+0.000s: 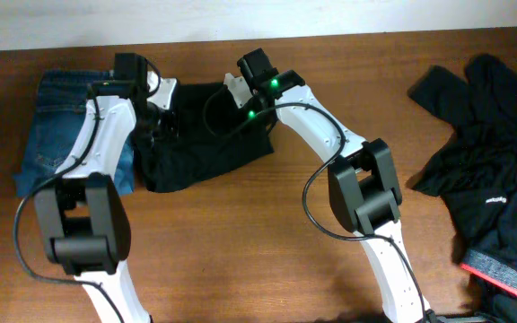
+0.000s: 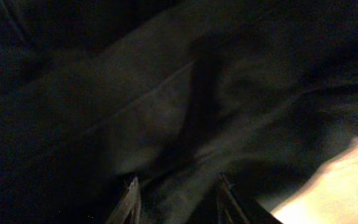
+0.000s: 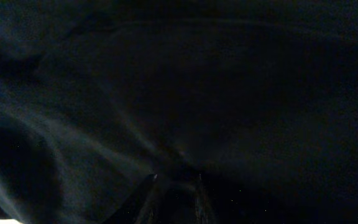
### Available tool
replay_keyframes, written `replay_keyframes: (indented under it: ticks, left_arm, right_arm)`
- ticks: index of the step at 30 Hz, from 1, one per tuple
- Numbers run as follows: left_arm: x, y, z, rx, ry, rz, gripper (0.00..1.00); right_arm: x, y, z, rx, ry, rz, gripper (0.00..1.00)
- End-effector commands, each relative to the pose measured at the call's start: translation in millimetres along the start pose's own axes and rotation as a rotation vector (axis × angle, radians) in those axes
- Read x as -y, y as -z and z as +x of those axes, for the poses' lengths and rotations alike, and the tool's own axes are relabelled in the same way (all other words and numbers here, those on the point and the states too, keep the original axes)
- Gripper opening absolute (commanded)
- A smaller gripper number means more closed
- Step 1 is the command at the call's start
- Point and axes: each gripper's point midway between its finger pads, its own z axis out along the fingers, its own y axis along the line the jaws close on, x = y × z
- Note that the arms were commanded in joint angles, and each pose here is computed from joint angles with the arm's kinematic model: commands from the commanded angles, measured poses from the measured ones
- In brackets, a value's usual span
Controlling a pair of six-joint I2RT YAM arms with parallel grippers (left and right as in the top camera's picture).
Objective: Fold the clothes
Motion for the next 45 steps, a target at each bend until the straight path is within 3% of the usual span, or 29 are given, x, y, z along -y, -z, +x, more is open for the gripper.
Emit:
replay_keyframes:
  ticks: [1,5,11,16,22,28,31,39,45]
  left_arm:
    - [-38.5,-26.3,23.2,-0.118,0.02,-0.149,0.41]
    - [-54.4,-40.5,38.5,-0.188,0.03,-0.211,0.4]
    - [-91.1,-32.8,46.0,-0.232,0.015,-0.425,0.41]
    - [-77.8,-38.0,46.7,-0.231,0.02,-0.35,0.42]
    - [-63.1,-43.0,45.1,-0.22,0.027,-0.261,0.42]
    - [-61.3,-43.8,44.1,-0.217,0.023,-0.26,0.47]
    - [-60.6,-44.3,43.0,-0.213,0.02,-0.26,0.48]
    - [-56.5,-46.8,37.2,-0.193,0.001,-0.258,0.58]
    - [-56.9,-47.2,33.4,-0.178,-0.002,-0.26,0.59]
  right_arm:
    - [55.9,7.7,7.2,-0.003,-0.116,0.11,0.25]
    - [66.6,12.5,8.9,-0.003,-0.146,0.111,0.26]
    - [68.2,13.4,9.8,-0.005,-0.152,0.109,0.27]
    - [72.1,14.3,15.2,-0.025,-0.161,0.13,0.28]
    - [112.4,28.2,40.7,-0.109,-0.207,0.315,0.29]
    - [133.6,46.7,59.9,-0.161,-0.284,0.314,0.3]
    - [125.5,52.6,63.1,-0.17,-0.309,0.225,0.32]
    - [43.5,54.3,70.4,-0.234,-0.328,-0.217,0.6]
    - [-0.2,44.3,67.8,-0.267,-0.343,-0.296,0.82]
